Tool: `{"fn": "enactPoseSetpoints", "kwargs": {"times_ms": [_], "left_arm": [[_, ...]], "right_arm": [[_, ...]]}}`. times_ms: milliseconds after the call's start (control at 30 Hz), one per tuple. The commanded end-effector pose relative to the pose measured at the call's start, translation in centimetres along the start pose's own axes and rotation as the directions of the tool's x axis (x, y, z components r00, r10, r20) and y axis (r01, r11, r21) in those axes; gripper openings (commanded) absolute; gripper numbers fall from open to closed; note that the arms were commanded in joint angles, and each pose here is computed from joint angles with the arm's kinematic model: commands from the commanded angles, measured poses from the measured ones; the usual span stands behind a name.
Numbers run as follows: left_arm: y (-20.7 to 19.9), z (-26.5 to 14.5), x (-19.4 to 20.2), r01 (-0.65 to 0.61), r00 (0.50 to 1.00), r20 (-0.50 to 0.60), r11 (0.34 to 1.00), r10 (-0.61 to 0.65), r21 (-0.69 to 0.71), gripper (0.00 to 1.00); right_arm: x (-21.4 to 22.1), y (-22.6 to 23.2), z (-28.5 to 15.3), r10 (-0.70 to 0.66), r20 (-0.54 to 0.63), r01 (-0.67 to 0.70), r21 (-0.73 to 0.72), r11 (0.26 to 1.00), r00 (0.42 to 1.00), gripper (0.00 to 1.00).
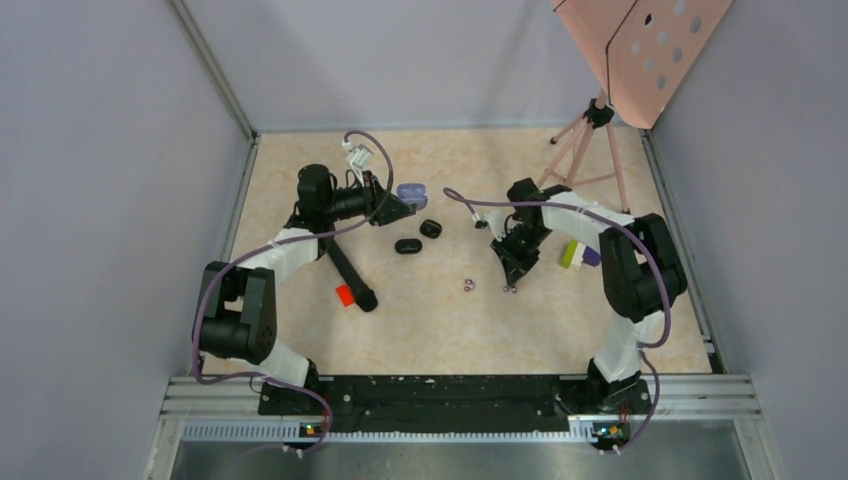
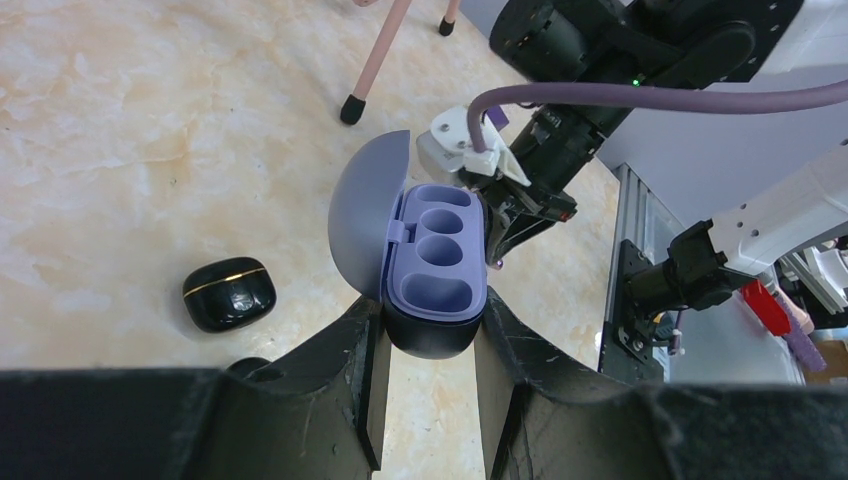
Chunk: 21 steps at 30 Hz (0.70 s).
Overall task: Insert the wireless bluetooth earbuds into the charging case
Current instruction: Pick up the earbud from the center of the board.
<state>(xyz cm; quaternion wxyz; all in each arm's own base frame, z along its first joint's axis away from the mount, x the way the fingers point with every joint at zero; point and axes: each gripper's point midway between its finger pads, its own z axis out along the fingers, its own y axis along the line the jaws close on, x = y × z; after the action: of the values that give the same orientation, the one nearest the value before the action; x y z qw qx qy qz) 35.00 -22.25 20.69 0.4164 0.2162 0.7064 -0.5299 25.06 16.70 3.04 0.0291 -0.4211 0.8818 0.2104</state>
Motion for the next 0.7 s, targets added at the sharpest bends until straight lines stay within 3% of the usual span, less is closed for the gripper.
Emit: {"fn": "enactPoseSetpoints", "kwargs": {"times_ms": [0,167,233,333,433,500,667], "left_arm": [[-0.7,0.1,-2.2,-0.08,0.996,0.037,0.997,0.079,0.019,0.0],[-1.3,0.2,-2.3,-0.1,0.995,0.029,0.992,0.098,0.071,0.0],[-1.9,0.3,-2.4,-0.119,0.993,0.025,0.987,0.117,0.106,0.0],[-3.0,0.5,-2.8,-0.17,0.985,0.028,0.971,0.168,0.167,0.0],[-4.6,0.8,-3.5,-0.222,0.975,0.044,0.948,0.218,0.228,0.0],[-5.8,1.0,-4.0,-0.248,0.969,0.062,0.933,0.24,0.261,0.0],[-8.5,1.4,-4.8,-0.308,0.951,0.091,0.897,0.294,0.317,0.0]], "right_arm": [[-3.1,0.6,-4.1,-0.106,0.135,0.095,0.085,0.992,0.985,0.0],[-7.2,2.7,-10.2,-0.263,0.322,0.219,0.164,0.962,0.91,0.0],[-9.6,4.5,-13.6,-0.344,0.432,0.282,0.202,0.938,0.834,0.0],[-12.8,8.0,-18.8,-0.451,0.59,0.375,0.256,0.891,0.669,0.0],[-15.3,10.4,-22.6,-0.516,0.674,0.403,0.336,0.852,0.529,0.0],[-16.8,11.9,-24.1,-0.543,0.698,0.414,0.37,0.832,0.468,0.0],[-20.1,14.1,-26.1,-0.513,0.769,0.389,0.369,0.844,0.382,0.0]]}}
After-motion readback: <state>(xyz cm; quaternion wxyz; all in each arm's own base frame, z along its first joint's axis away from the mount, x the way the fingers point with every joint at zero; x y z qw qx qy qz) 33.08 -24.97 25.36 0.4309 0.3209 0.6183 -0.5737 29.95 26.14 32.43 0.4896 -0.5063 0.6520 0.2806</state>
